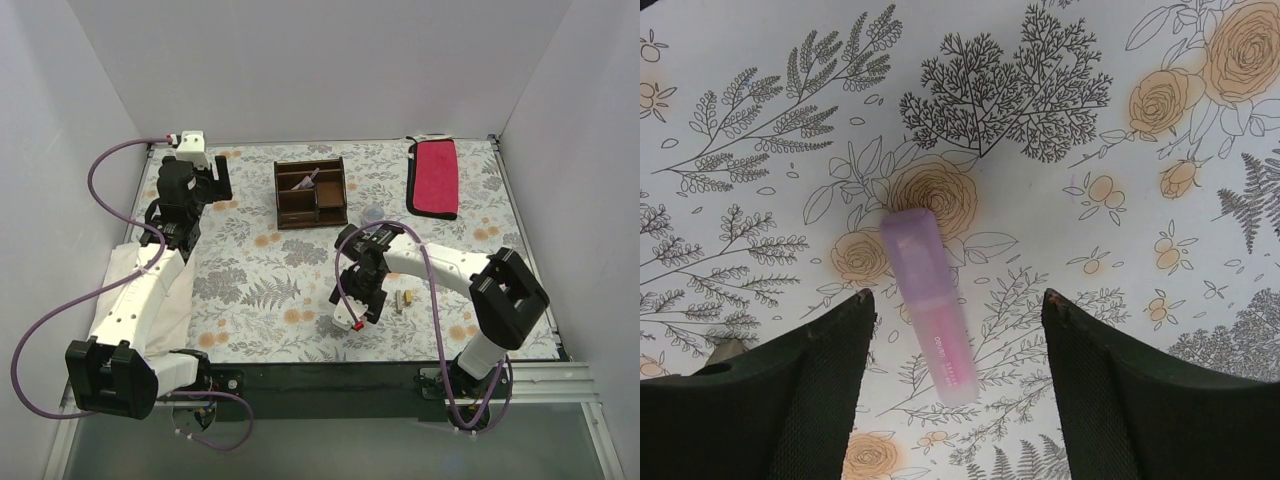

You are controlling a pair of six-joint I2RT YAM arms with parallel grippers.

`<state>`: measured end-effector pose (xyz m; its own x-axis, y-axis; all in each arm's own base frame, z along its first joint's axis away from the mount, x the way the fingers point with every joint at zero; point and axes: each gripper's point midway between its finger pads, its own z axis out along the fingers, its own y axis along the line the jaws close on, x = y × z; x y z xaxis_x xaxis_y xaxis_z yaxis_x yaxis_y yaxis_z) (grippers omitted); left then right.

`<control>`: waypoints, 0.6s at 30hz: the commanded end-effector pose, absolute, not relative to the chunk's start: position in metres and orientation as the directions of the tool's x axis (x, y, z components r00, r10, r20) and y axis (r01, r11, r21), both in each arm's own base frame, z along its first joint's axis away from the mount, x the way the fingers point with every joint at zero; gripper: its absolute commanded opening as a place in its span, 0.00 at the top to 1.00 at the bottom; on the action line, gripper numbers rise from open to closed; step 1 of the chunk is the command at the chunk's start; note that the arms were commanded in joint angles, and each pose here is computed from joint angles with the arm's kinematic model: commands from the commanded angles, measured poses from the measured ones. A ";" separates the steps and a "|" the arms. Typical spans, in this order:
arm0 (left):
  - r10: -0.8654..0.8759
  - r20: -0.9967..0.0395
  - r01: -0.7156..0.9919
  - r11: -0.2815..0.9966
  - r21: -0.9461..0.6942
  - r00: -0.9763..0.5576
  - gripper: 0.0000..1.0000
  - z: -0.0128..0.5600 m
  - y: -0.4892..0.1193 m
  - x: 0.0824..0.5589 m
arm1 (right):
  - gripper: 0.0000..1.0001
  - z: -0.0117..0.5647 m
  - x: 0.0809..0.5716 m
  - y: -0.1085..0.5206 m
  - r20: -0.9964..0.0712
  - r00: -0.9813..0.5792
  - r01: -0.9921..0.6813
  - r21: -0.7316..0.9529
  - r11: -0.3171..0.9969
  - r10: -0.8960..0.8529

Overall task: Sort the stationery into containers
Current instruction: Pick up the pen from the center of the board.

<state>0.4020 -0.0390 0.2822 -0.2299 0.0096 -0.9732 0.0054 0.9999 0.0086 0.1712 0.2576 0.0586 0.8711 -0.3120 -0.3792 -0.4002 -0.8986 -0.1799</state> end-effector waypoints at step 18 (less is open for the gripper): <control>-0.118 -0.969 -0.034 0.993 -0.113 -0.217 0.27 0.297 -0.014 0.384 | 0.99 0.085 0.202 0.301 -0.424 0.711 -0.657 -0.116 -0.745 -0.561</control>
<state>0.3925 -0.0116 0.2795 -0.2539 -0.0916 -0.9629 -0.0499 0.9954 -0.0815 0.1702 0.2559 0.0283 0.7883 -0.4799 -0.3850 -0.5152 -0.8570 0.0134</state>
